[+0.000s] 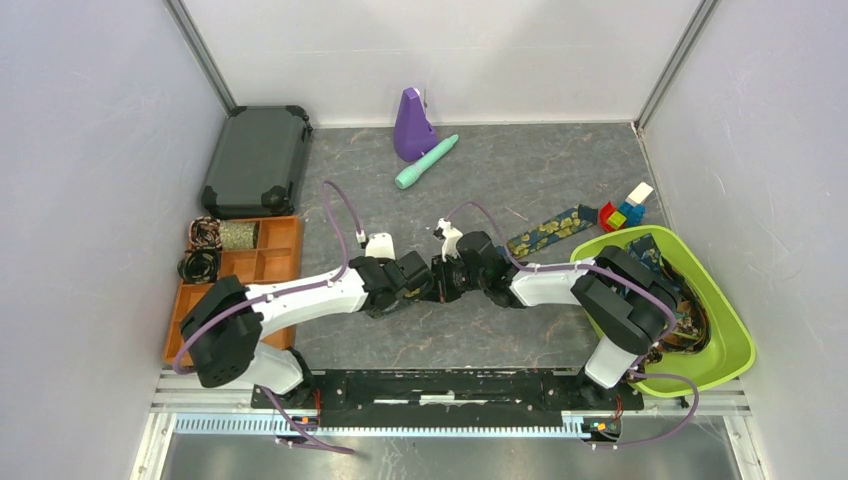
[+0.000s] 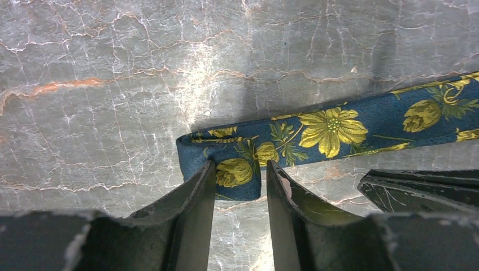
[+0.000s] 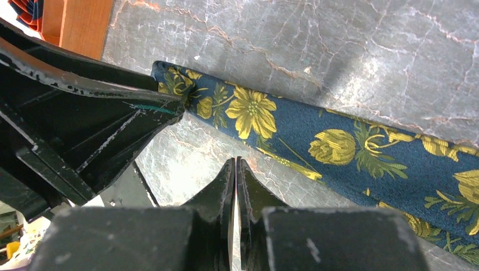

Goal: Roll the ties
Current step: Roll the tie at the center of the board.

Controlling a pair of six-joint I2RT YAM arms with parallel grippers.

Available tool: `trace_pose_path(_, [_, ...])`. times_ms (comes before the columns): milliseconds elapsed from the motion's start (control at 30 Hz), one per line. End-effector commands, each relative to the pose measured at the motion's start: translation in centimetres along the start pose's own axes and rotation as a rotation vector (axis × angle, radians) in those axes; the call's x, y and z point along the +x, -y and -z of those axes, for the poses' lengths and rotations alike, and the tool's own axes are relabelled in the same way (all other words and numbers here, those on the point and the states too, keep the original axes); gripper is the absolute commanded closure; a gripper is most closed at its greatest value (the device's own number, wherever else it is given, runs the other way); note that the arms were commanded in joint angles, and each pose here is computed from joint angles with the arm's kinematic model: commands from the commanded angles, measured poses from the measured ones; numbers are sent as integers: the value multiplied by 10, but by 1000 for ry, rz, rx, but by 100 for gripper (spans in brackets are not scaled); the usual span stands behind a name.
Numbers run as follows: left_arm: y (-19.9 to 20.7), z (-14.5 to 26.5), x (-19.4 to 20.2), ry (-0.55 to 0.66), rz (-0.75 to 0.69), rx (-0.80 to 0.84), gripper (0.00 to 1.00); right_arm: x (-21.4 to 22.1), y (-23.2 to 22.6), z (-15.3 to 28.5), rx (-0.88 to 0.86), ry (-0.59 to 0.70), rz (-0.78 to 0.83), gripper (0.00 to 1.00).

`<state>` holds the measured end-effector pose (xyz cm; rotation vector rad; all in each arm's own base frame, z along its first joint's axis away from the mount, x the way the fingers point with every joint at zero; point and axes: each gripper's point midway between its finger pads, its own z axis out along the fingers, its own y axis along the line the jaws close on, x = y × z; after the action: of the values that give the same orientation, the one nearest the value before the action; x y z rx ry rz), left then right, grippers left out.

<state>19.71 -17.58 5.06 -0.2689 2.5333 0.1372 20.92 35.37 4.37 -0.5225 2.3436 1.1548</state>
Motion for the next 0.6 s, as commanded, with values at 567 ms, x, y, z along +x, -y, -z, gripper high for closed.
trace_pose_path(567, [9,1,3,47,84,160,96,-39,-31,-16,-59,62,34,92])
